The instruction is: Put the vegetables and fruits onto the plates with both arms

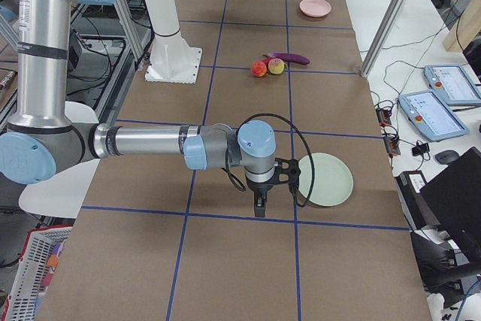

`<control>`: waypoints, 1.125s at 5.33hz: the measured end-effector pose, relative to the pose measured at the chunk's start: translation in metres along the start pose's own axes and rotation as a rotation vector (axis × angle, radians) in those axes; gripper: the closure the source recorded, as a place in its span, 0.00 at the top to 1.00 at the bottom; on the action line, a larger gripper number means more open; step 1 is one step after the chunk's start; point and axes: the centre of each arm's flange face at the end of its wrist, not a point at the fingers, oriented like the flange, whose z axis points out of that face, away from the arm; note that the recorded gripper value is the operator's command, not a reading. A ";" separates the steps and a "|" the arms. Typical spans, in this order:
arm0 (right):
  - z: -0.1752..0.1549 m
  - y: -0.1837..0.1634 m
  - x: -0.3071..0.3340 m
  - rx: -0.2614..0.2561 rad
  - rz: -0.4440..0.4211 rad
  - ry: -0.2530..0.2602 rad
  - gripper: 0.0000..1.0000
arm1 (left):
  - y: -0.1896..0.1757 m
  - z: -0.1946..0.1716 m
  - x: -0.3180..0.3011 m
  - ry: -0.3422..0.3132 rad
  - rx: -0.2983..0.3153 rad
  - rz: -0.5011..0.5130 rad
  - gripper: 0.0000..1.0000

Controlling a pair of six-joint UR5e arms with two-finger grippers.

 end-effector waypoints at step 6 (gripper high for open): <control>0.006 -0.041 -0.089 -0.002 -0.170 -0.054 1.00 | -0.001 -0.008 0.009 0.000 0.014 0.016 1.00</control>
